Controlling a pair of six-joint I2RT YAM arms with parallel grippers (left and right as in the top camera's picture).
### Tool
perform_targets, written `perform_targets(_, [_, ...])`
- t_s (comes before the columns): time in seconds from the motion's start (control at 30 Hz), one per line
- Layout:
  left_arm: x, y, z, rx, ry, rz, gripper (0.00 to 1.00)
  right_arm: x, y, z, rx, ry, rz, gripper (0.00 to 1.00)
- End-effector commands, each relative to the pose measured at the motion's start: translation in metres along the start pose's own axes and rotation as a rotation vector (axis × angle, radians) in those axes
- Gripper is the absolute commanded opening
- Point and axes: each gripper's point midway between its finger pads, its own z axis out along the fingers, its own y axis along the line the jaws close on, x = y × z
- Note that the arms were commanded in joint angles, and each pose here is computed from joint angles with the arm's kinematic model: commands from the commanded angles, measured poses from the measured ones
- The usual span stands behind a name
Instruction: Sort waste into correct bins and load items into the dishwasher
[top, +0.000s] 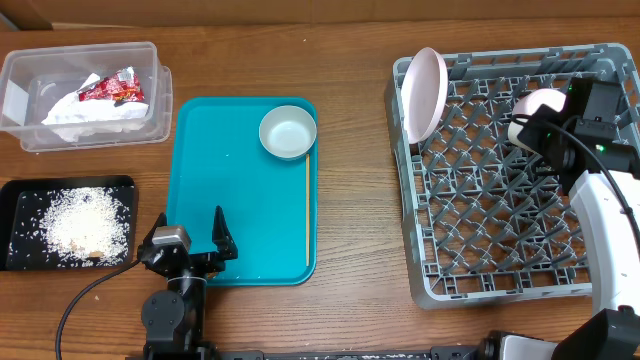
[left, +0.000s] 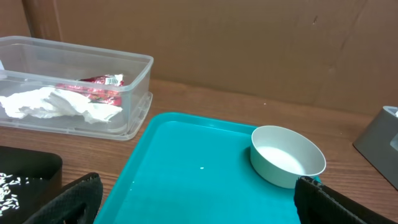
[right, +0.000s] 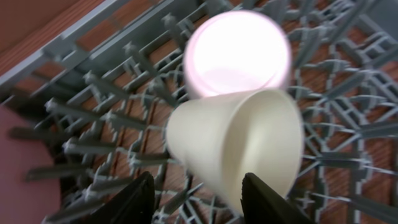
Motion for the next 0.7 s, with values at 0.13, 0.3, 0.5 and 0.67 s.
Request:
perform_targets(0.13, [-0.001, 0.001, 0.0, -0.007, -0.008, 0.022, 1.0, 0.016, 0.007, 0.015, -0.042, 0.083, -0.076, 0.47])
perform_targets(0.3, [-0.001, 0.001, 0.0, -0.007, -0.008, 0.022, 1.0, 0.02, 0.002, 0.021, -0.019, 0.101, -0.077, 0.33])
perform_targets(0.5, [-0.001, 0.001, 0.0, -0.007, -0.009, 0.022, 1.0, 0.02, 0.002, 0.018, -0.019, 0.101, -0.062, 0.13])
perform_targets(0.67, [-0.001, 0.001, 0.0, -0.007, -0.009, 0.022, 1.0, 0.012, 0.004, -0.003, -0.035, 0.057, -0.053, 0.04])
